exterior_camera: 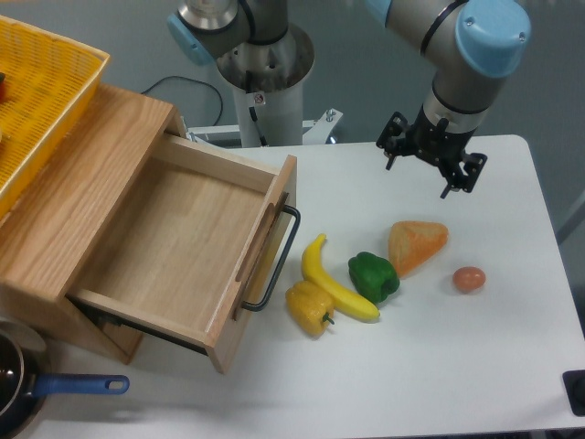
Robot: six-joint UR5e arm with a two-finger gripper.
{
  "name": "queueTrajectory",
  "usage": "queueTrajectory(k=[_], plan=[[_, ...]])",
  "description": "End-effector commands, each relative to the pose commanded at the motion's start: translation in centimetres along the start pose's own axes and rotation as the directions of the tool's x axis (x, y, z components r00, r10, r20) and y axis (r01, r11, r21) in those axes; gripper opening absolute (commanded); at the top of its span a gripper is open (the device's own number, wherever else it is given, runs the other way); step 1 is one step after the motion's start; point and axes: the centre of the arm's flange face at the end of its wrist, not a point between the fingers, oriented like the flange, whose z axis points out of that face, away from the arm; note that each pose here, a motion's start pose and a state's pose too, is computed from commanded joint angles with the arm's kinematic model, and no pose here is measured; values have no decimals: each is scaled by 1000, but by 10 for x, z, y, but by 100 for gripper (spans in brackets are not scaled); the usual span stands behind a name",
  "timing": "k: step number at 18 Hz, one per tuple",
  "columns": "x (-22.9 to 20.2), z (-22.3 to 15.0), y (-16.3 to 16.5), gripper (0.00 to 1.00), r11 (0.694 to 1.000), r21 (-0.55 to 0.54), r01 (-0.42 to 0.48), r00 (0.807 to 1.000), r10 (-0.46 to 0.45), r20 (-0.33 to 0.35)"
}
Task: Pick up the banana
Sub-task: 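Move the gripper down toward the yellow banana beside the green pepper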
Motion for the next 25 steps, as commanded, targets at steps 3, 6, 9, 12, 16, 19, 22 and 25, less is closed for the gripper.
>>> queueTrajectory(k=[3,6,9,12,16,19,22,25], plan=[[2,8,1,100,1000,0,2,1000,-2,-15],[3,10,-1,100,1000,-2,7,1000,-7,-20],[7,22,-1,100,1000,-12,5,999,-6,-40],[11,27,2,100,999,-18,45,998,-46,-46],[12,37,-3,100,982,-27,186,981,-187,-59],[10,43,-8,100,964,-34,264,962,-265,-61],[0,64,-13,100,912,-29,408,911,-409,-51],[-14,87,-25,100,841,-10,541,841,-541,-24]])
